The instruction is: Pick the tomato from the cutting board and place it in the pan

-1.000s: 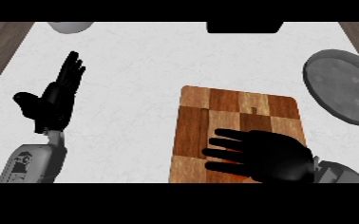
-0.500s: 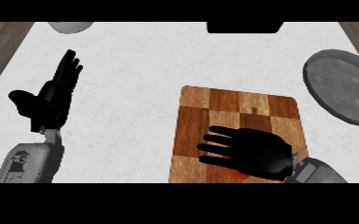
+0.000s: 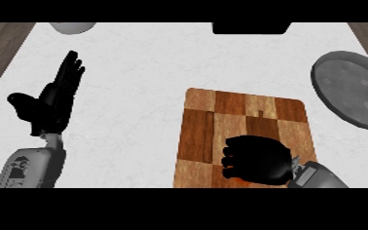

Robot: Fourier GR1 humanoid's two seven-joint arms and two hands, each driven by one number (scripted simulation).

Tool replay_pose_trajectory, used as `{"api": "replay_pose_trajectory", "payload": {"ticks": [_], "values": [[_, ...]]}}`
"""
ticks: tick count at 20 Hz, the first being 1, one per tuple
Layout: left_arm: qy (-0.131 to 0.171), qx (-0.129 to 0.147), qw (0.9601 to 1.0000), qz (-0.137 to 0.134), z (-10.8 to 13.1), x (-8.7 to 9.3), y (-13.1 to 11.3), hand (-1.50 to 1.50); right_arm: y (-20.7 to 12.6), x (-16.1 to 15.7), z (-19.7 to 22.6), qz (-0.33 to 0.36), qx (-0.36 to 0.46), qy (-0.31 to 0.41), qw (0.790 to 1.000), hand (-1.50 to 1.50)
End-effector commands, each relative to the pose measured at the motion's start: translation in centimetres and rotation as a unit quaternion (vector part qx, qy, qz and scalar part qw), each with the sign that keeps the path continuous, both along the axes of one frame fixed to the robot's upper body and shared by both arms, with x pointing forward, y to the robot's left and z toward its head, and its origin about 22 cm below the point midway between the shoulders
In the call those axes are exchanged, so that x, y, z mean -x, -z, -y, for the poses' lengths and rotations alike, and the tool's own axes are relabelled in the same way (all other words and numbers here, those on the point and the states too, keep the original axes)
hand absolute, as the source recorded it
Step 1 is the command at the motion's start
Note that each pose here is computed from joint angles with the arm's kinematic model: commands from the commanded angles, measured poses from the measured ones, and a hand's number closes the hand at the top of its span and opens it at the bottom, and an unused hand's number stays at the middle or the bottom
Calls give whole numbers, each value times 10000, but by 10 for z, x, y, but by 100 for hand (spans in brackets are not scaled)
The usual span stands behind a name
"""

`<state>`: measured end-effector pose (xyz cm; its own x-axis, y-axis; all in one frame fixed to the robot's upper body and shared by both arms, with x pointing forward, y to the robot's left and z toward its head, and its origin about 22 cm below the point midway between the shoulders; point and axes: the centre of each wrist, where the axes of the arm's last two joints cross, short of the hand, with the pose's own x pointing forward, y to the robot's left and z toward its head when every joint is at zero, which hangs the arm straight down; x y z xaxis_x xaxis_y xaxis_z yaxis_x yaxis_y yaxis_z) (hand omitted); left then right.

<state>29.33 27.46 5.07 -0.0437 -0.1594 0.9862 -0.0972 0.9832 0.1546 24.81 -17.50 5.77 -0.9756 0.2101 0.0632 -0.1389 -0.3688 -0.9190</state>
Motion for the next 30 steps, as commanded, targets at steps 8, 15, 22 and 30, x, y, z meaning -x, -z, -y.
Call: {"api": "replay_pose_trajectory", "payload": {"ticks": [8,15,22,30], "values": [[-15,46,10000,19,-14,-7,5,0,10,-7,-7,18,-261,-366,9990,150],[-582,32,9982,-100,-26,13,10,0,56,13,66,-893,-314,4304,8977,150],[-361,11,9993,-53,-23,16,8,0,-33,30,40,831,-2191,5726,7856,150],[-72,14,10000,-33,-6,3,-8,0,-104,62,42,1296,-3238,6271,6965,150]]}}
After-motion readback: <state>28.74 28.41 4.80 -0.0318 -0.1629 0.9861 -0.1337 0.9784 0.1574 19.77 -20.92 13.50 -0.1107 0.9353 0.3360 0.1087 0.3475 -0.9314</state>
